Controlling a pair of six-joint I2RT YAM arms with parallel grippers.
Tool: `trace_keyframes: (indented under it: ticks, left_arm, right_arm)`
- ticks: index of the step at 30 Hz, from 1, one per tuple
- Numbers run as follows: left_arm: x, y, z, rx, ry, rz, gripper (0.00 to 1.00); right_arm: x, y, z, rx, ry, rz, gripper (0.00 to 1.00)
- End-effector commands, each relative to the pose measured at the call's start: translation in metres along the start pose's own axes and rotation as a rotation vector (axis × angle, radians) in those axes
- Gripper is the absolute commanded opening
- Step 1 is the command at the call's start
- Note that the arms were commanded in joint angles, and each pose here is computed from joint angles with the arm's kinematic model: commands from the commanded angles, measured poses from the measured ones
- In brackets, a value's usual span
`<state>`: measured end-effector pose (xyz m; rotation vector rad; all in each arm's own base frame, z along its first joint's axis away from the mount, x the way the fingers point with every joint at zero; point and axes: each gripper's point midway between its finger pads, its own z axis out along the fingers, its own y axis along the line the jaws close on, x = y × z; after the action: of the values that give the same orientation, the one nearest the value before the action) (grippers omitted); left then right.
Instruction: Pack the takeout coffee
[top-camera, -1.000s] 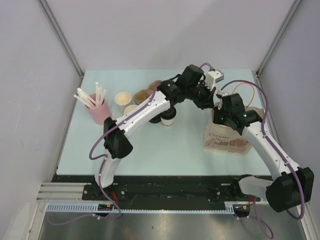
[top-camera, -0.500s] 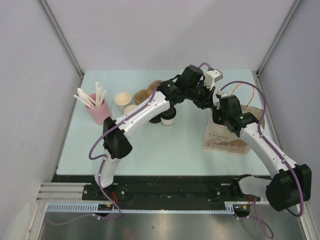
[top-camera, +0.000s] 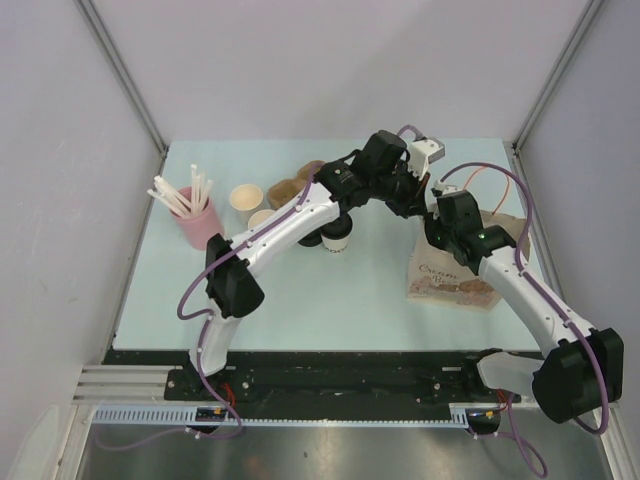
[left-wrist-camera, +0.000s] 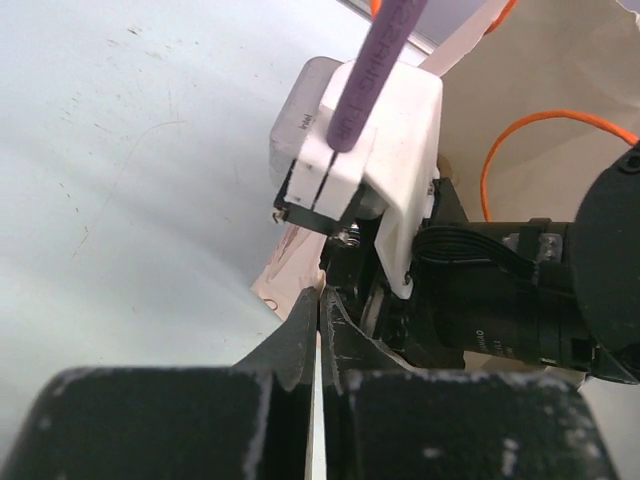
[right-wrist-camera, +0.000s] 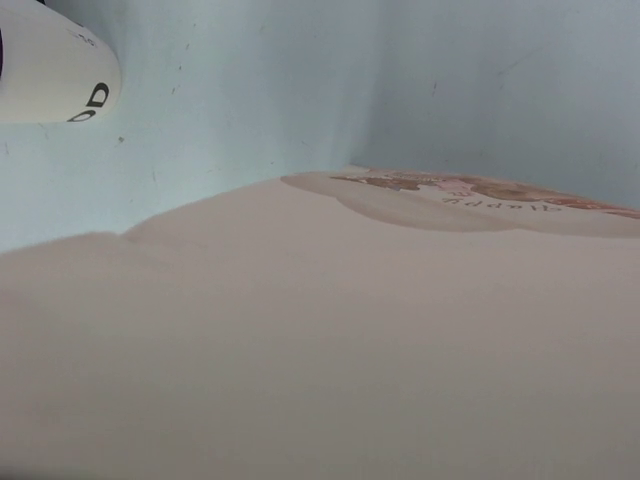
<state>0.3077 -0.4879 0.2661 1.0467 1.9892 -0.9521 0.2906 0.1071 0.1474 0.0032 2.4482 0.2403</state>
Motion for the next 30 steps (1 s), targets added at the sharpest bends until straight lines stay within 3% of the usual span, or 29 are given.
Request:
trace_keyframes:
  ticks: [1,7,12,30]
  left_arm:
    - [-0.003,0.001,-0.016,-0.041,0.0,0.014,0.0]
    - [0.003,0.003,-0.012,-0.042,0.013,0.013,0.0]
    - [0.008,0.002,-0.01,-0.032,0.028,0.012,0.0]
    - [0.0,-0.002,-0.016,-0.025,0.004,0.034,0.01]
  right_arm:
    - [0.023,-0.011,-0.008,0.036,0.069,0.021,0.29]
    - [-0.001,-0.005,-0.031,-0.006,-0.017,0.021,0.48]
    - [-0.015,0.001,-0.045,-0.035,-0.059,0.017,0.57]
    - [-0.068,0.003,-0.102,-0.082,-0.287,0.043,0.64]
